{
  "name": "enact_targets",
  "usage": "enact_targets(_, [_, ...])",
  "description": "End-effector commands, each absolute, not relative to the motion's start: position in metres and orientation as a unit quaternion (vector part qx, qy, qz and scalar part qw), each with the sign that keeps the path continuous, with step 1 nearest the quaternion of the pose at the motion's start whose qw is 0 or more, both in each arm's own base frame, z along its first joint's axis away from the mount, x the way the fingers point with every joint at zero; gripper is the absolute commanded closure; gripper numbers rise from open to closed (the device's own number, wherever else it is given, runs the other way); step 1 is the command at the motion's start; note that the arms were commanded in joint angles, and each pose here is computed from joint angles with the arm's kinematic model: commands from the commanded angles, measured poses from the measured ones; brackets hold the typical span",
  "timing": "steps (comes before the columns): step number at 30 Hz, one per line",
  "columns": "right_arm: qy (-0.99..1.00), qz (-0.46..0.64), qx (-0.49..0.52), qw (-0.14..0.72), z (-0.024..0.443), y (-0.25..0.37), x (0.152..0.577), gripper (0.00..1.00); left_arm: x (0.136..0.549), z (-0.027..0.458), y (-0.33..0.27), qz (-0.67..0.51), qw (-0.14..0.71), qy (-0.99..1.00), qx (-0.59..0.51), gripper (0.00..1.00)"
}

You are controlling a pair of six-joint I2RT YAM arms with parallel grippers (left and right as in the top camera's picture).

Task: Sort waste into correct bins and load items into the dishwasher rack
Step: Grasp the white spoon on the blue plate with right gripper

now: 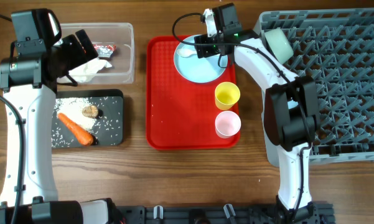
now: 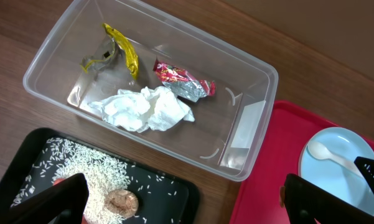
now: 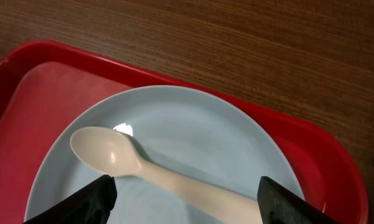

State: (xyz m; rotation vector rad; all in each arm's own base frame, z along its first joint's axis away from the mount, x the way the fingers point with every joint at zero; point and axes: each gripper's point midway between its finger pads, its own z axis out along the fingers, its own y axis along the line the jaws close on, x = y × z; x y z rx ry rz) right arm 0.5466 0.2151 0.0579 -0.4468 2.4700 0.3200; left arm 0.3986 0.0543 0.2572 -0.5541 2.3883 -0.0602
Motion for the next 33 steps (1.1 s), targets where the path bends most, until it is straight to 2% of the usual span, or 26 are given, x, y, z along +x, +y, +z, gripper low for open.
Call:
enact_targets(1, [0.930, 0.119, -0.187, 0.292, 0.034, 0.219, 0.550, 0.24, 0.399, 0.256, 0.056, -0.026, 0.337, 0.915, -0.222, 0.00])
enact_targets(9, [0.939, 0.116, -0.194, 0.259, 0.005, 0.218, 0.541, 0.24, 0.399, 0.256, 0.056, -0.026, 0.337, 0.915, -0.222, 0.00])
enact_targets(17, [0.959, 0.103, -0.204, 0.169, -0.016, 0.204, 0.501, 0.24, 0.399, 0.256, 0.056, -0.026, 0.337, 0.915, -0.222, 0.00])
enact_targets(22, [0.963, 0.100, -0.203, 0.145, -0.020, 0.201, 0.491, 0.25, 0.399, 0.256, 0.056, -0.026, 0.337, 0.915, -0.222, 0.00])
enact_targets(23, [0.964, 0.099, -0.204, 0.141, -0.021, 0.200, 0.489, 0.28, 0.399, 0.256, 0.056, -0.026, 0.337, 0.915, -0.222, 0.00])
enact_targets(25, [0.965, 0.098, -0.203, 0.135, -0.021, 0.199, 0.486, 0.48, 0.399, 0.256, 0.056, -0.026, 0.337, 0.915, -0.222, 0.00])
enact_targets(27, [0.965, 0.098, -0.203, 0.131, -0.022, 0.199, 0.485, 0.57, 0.399, 0.256, 0.056, -0.026, 0.337, 0.915, -0.222, 0.00])
enact_targets(33, [0.968, 0.094, -0.205, 0.107, -0.025, 0.195, 0.473, 0.60, 0.399, 0.256, 0.056, -0.026, 0.337, 0.915, -0.222, 0.00])
